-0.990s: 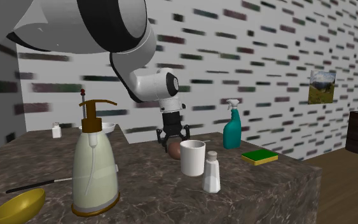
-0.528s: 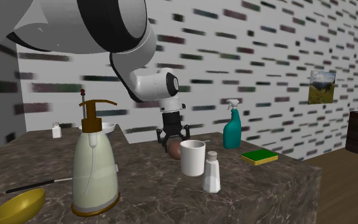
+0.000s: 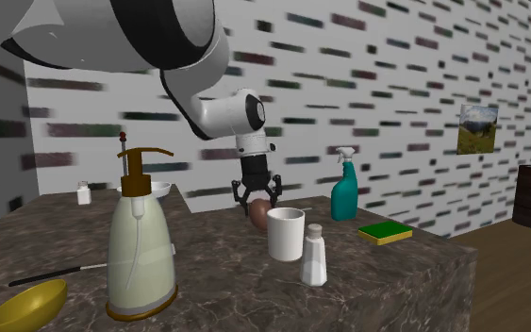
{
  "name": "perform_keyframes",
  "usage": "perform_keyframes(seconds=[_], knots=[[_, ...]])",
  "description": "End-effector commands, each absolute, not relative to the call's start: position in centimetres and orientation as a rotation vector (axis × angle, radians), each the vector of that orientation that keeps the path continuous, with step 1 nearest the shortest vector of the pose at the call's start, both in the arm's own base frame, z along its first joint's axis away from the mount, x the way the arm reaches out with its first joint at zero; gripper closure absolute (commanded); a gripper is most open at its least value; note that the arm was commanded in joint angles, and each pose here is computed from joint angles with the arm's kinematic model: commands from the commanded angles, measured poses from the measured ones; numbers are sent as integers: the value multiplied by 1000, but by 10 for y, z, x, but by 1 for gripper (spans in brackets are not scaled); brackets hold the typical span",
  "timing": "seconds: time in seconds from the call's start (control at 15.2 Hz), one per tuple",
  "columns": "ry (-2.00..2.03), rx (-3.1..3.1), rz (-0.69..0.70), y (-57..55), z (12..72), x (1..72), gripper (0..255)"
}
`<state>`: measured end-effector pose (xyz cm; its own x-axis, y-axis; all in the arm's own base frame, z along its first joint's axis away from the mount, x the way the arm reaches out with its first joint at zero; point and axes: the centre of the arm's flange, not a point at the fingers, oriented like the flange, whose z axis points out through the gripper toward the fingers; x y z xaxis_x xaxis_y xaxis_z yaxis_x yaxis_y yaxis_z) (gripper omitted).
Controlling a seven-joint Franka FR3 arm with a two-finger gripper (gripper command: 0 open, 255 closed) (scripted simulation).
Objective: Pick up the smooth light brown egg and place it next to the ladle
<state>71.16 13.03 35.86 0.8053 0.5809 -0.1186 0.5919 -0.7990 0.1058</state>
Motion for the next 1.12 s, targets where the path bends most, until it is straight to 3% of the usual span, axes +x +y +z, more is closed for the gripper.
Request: perform_keyframes(seconds=[0.0, 1.06], knots=[[931, 2853, -121, 130, 369, 712, 255], [931, 2853, -121, 130, 453, 712, 255]])
